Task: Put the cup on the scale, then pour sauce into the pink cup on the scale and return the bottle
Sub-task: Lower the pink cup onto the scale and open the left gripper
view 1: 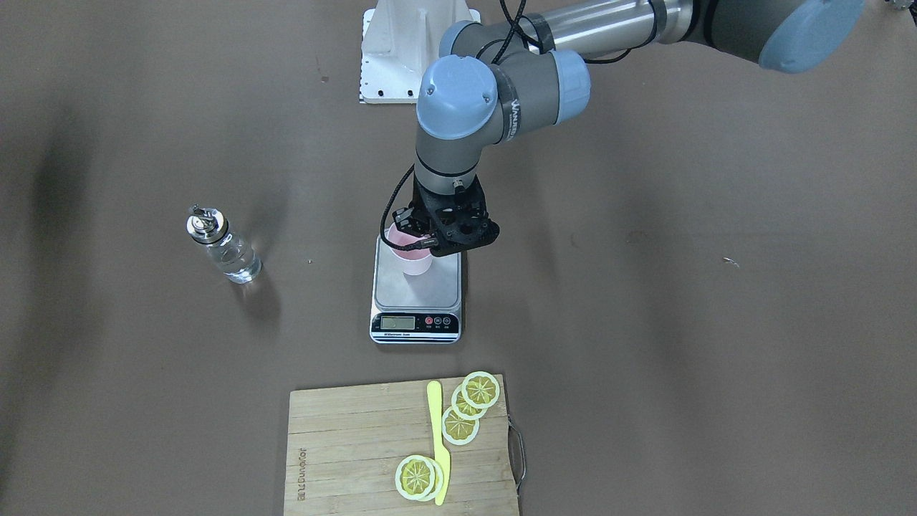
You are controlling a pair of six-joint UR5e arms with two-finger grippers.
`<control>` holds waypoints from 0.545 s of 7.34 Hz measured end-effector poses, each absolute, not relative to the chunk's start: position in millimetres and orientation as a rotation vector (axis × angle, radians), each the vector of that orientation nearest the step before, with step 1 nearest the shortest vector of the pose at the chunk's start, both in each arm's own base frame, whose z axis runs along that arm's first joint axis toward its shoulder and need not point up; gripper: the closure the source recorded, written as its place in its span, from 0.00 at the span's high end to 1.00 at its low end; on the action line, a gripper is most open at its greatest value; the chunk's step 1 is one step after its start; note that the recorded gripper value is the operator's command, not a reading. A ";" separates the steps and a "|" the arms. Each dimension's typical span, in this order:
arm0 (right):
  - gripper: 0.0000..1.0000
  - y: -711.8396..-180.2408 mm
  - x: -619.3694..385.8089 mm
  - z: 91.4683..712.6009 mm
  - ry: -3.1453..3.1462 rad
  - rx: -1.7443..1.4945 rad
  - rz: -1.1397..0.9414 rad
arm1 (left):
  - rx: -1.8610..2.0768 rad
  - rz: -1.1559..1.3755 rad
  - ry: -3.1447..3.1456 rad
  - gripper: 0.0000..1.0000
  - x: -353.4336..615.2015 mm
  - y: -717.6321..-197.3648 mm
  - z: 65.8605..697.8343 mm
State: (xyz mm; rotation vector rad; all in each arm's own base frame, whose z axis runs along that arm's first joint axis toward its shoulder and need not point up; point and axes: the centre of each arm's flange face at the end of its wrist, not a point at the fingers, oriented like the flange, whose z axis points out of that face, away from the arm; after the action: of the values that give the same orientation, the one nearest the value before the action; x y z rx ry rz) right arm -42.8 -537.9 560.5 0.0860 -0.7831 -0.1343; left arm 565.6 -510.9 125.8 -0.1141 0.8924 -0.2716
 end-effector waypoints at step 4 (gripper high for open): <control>1.00 -538.0 -42.8 562.0 -0.781 0.084 -0.133 | -0.106 -0.260 0.901 0.98 568.0 -511.6 129.1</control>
State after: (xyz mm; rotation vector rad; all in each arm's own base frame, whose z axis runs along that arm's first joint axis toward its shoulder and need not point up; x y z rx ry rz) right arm -42.8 -538.0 562.0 0.0837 -0.7814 -0.1331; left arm 568.0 -511.6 129.1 -0.1058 0.9009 -0.2598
